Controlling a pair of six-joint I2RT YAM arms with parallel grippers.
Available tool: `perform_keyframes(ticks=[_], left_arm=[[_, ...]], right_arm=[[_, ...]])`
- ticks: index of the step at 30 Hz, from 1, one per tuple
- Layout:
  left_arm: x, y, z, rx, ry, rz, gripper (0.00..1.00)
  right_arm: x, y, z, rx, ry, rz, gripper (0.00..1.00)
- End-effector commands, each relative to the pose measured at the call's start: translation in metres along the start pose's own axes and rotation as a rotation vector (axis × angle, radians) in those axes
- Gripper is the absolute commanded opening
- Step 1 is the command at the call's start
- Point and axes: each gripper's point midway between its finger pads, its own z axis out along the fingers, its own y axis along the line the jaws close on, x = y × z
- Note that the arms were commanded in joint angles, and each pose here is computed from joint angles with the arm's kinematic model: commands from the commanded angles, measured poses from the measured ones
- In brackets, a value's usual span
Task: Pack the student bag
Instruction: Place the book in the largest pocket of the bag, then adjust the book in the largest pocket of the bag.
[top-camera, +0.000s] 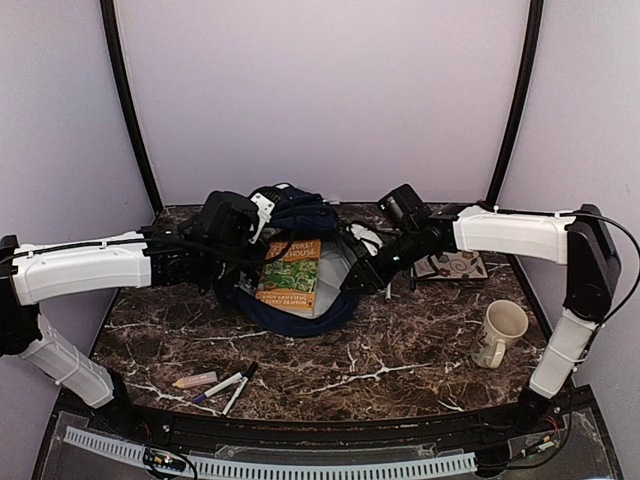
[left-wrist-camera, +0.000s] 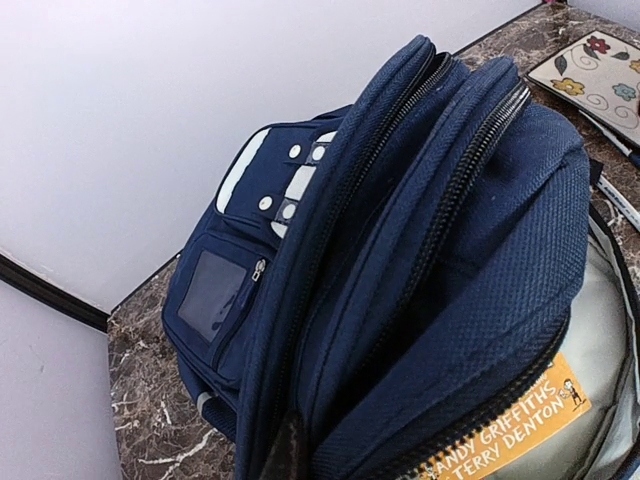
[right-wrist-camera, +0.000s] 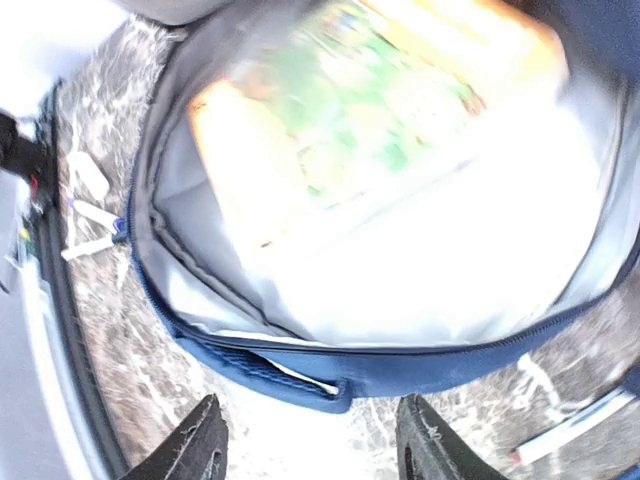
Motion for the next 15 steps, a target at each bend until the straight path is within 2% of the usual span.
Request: perform_keyframes(ticks=[1, 6, 11, 15], left_arm=[[-0.024, 0.024, -0.014, -0.032, -0.099, -0.123, 0.00], [-0.023, 0.020, -0.015, -0.001, -0.099, -0.149, 0.00], [-0.024, 0.026, -0.018, -0.012, -0.103, -0.165, 0.00], [-0.023, 0.031, -0.021, -0.015, -0.112, -0.181, 0.00]], right_arm=[[-0.032, 0.013, -0.009, 0.184, -0.067, -0.350, 0.55], [-0.055, 0.031, 0.022, 0.226, -0.072, -0.522, 0.51], [-0.042, 0.051, 0.070, 0.239, 0.010, -0.690, 0.61], [-0.034, 0.037, 0.100, 0.309, 0.070, -0.694, 0.65]])
